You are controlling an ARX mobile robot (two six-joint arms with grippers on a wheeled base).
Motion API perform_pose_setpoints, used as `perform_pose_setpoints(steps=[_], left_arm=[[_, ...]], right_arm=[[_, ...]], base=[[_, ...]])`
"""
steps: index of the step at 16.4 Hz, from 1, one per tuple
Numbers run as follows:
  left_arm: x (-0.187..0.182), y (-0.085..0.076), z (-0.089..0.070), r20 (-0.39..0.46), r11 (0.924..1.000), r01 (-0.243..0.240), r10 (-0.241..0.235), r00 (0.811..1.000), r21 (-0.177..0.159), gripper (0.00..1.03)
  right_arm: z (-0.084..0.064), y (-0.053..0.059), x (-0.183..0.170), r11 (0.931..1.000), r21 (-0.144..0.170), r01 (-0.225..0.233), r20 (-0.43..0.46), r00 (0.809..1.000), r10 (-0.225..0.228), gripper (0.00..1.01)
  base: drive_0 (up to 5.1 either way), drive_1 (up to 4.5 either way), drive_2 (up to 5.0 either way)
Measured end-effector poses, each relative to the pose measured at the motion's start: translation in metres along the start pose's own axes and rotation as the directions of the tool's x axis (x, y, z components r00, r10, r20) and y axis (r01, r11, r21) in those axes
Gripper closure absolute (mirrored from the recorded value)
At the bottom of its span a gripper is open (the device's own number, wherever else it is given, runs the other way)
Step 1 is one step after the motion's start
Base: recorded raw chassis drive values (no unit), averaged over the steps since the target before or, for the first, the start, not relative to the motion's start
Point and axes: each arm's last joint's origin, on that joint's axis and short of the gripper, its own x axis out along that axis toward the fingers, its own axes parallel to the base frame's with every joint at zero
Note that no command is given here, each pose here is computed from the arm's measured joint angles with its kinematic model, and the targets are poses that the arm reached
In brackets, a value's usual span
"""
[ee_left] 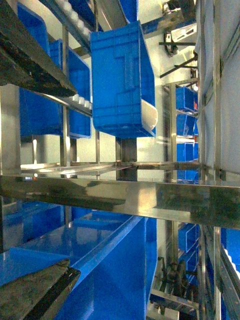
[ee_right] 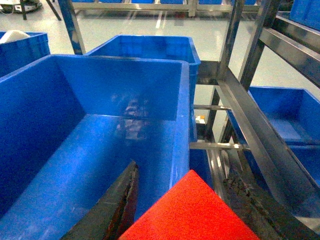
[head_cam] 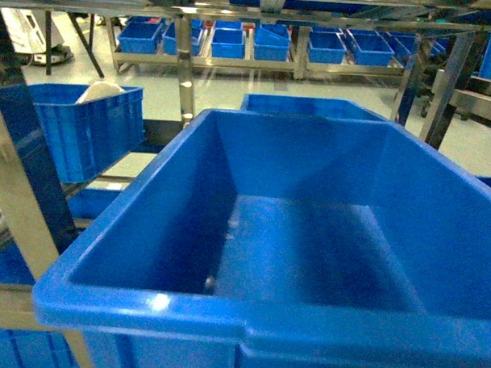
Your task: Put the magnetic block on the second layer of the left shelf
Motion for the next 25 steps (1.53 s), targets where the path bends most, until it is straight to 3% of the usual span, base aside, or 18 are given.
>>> perform_pose_setpoints(steps=[2, 3, 4, 6, 8, 10, 13, 15, 17, 19, 22, 25], left_arm=[[0.0, 0.0, 0.0, -0.001, 1.0, 0.0, 0.0, 1.0, 0.0, 0.05], [0.0, 0.0, 0.0, -0.001, 1.0, 0.0, 0.0, 1.0, 0.0, 0.05], [0.0, 0.0, 0.0, -0.001, 1.0, 0.0, 0.0, 1.0, 0.0, 0.05], [0.0, 0.0, 0.0, -0.001, 1.0, 0.0, 0.0, 1.0, 0.0, 0.05], [0.0, 0.0, 0.0, 0.0, 1.0, 0.0, 0.0, 1.0, 0.0, 0.05], [0.0, 0.0, 0.0, 0.0, 1.0, 0.0, 0.0, 1.0, 0.0, 0.05], [0.0, 0.0, 0.0, -0.001, 1.0, 0.0, 0.0, 1.0, 0.0, 0.05], [0.0, 0.0, 0.0, -0.001, 1.0, 0.0, 0.0, 1.0, 0.0, 0.05], [0.0, 0.0, 0.0, 0.0, 1.0, 0.0, 0.0, 1.0, 0.0, 0.05], [0.0, 0.0, 0.0, 0.0, 1.0, 0.0, 0.0, 1.0, 0.0, 0.05], [0.0, 0.0, 0.0, 0.0, 1.0, 0.0, 0.0, 1.0, 0.0, 0.05], [0.0, 0.0, 0.0, 0.0, 1.0, 0.0, 0.0, 1.0, 0.0, 0.05]], right_arm=[[0.0, 0.0, 0.0, 1.0, 0.0, 0.0, 0.0, 1.0, 0.0, 0.55], [0.004, 0.013, 0.008, 0.9961, 0.034, -0.081, -0.062, 0.995, 0.083, 0.55], [0.014, 0.027, 0.026, 0.9849, 0.077, -0.155, -0.064, 0.985, 0.16, 0.55], [0.003, 0.042, 0.057, 0.9638, 0.145, -0.224, -0.157, 0.956, 0.246, 0.55], [-0.005, 0.052, 0.076, 0.9546, 0.178, -0.239, -0.199, 0.941, 0.272, 0.55], [-0.011, 0.06, 0.096, 0.9551, 0.178, -0.237, -0.219, 0.937, 0.273, 0.55], [-0.027, 0.073, 0.122, 0.9646, 0.16, -0.21, -0.268, 0.931, 0.247, 0.55], [-0.037, 0.079, 0.139, 0.9766, 0.13, -0.171, -0.305, 0.93, 0.204, 0.55], [-0.038, 0.079, 0.144, 0.9851, 0.102, -0.139, -0.294, 0.942, 0.163, 0.41], [-0.03, 0.078, 0.138, 0.9895, 0.069, -0.127, -0.234, 0.962, 0.14, 0.24], [-0.02, 0.079, 0.114, 0.9944, -0.033, -0.101, -0.126, 0.987, 0.096, 0.01], [-0.02, 0.075, 0.084, 0.9875, -0.144, -0.064, -0.067, 0.996, 0.055, 0.03]], base=[[0.0, 4.26, -4.3], [0.0, 0.0, 0.0], [0.0, 0.0, 0.0], [0.0, 0.0, 0.0], [0.0, 0.0, 0.0], [0.0, 0.0, 0.0], [0.0, 0.0, 0.0], [0.0, 0.0, 0.0], [0.0, 0.0, 0.0], [0.0, 0.0, 0.0], [0.0, 0.0, 0.0], [0.0, 0.0, 0.0]])
